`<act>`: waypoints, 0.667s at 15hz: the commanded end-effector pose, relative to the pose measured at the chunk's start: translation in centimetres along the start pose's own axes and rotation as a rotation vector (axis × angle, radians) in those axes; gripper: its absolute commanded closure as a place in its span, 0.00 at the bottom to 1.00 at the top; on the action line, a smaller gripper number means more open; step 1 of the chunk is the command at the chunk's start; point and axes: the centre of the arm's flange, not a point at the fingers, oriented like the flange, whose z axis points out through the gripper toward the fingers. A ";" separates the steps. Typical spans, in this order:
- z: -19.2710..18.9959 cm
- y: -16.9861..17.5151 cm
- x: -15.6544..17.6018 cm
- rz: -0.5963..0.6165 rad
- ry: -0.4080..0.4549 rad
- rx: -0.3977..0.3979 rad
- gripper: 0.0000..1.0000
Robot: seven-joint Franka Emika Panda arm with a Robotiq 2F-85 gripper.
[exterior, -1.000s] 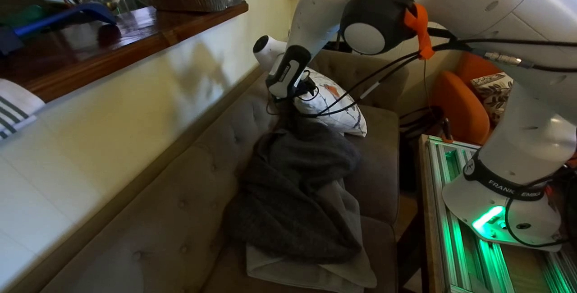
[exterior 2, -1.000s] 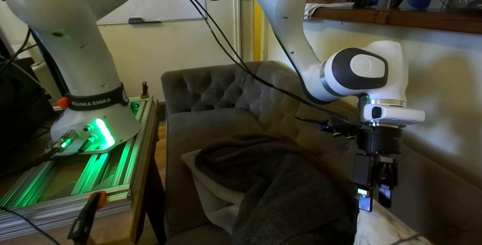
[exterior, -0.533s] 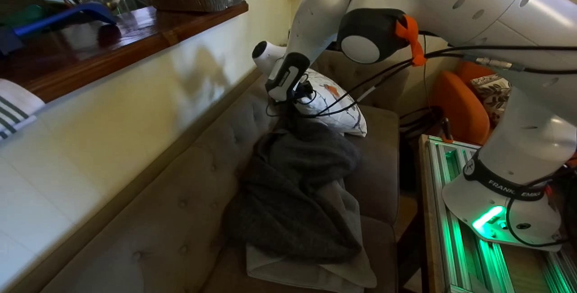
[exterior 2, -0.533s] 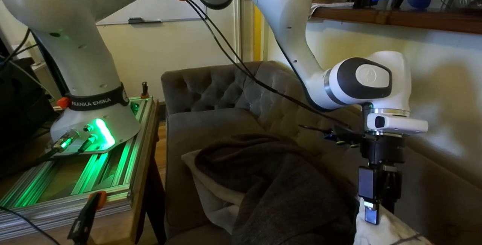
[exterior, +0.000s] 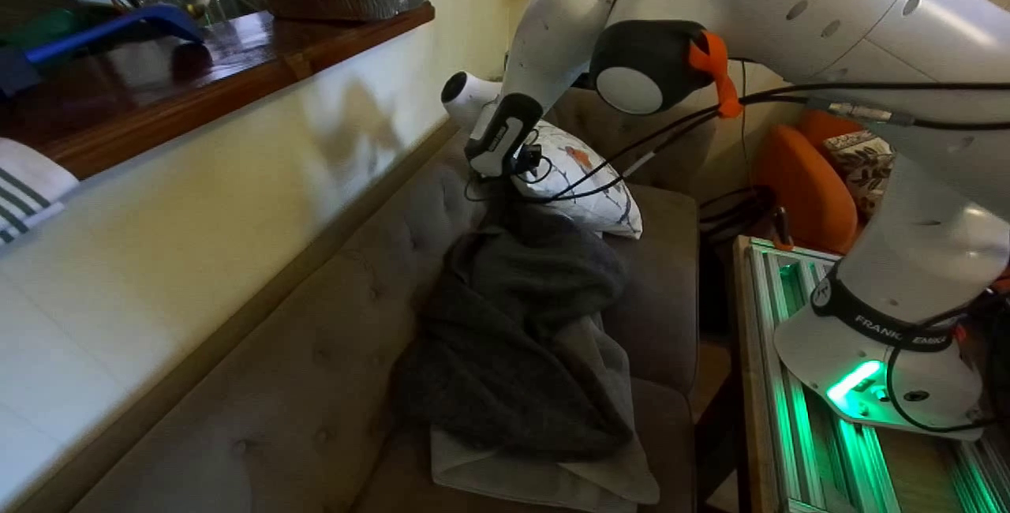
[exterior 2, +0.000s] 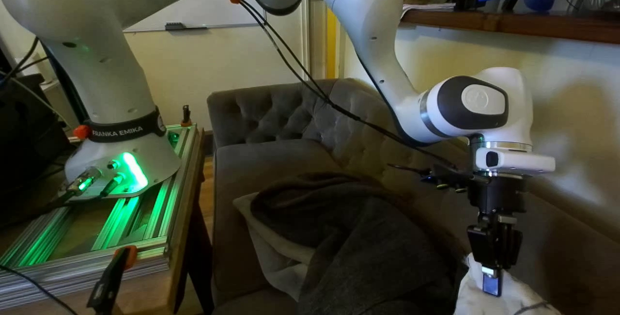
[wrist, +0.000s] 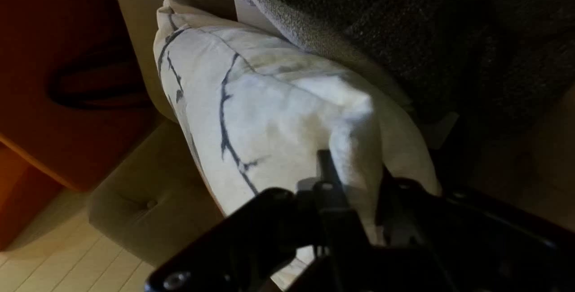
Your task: Move the white pillow to the left
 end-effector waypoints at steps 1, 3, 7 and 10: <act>-0.1 0.7 0.8 0.026 -0.017 0.010 1.00; 0.0 1.8 1.0 0.041 -0.045 0.013 0.98; -2.8 4.6 1.0 0.074 -0.119 0.051 0.98; -6.2 7.0 0.8 0.091 -0.173 0.104 0.98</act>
